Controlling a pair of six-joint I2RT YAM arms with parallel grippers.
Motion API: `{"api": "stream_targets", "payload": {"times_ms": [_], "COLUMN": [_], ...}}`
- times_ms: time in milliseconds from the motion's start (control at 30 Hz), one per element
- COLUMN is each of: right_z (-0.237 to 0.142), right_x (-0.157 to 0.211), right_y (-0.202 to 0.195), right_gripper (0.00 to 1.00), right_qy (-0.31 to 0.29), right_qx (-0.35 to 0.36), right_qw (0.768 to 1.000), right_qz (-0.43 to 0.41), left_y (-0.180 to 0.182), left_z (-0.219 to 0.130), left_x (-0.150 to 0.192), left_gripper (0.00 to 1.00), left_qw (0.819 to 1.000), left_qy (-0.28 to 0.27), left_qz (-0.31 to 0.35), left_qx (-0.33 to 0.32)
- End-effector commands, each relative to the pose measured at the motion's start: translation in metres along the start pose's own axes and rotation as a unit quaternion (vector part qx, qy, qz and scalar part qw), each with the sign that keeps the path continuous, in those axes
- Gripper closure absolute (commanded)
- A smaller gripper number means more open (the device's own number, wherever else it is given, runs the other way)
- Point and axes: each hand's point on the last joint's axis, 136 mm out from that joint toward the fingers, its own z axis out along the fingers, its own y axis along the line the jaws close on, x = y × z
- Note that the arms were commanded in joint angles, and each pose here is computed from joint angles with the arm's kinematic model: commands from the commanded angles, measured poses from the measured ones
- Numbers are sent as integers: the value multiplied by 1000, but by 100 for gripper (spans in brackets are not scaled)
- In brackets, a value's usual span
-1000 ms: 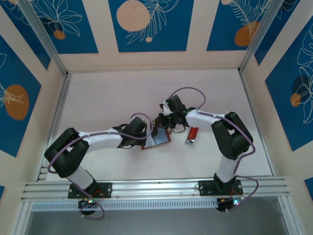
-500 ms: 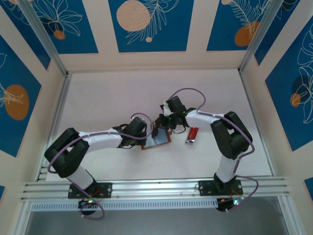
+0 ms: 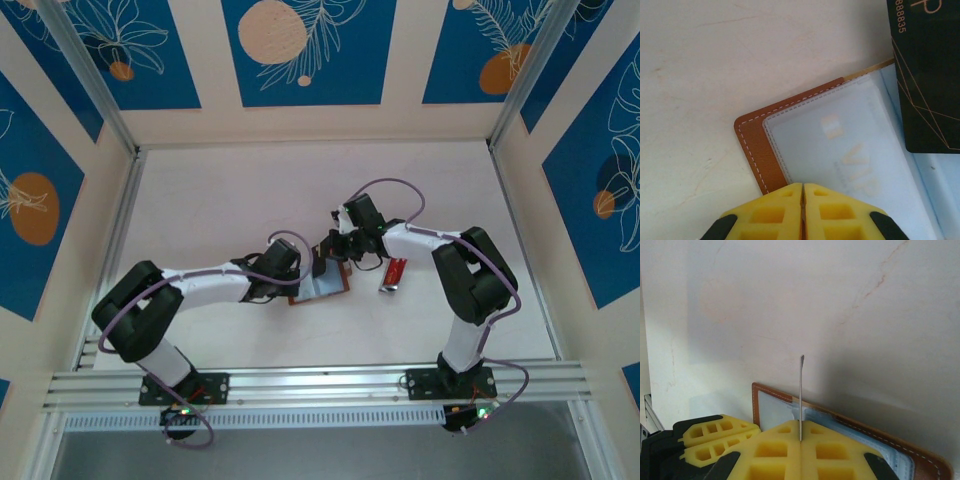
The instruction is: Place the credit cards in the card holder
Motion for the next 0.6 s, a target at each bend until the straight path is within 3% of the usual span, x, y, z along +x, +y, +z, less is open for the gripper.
{"api": "stream_targets", "payload": {"times_ms": [0,567], "right_z": [3,13], "right_x": [5,11], "right_y": [3,-4], "right_gripper": [100,100], "right_qy": [11,24], "right_qx": [-17,-7], "right_qw": [1000,1000], "right_qz": [5,7], "left_y": [24,25], "left_z": [12,11], "left_x": [34,35], "left_gripper": [91,91], "left_qw": [998,998], "left_qy": [55,54], "left_qz": [-1,-2], "left_qx": [-43,-45]}}
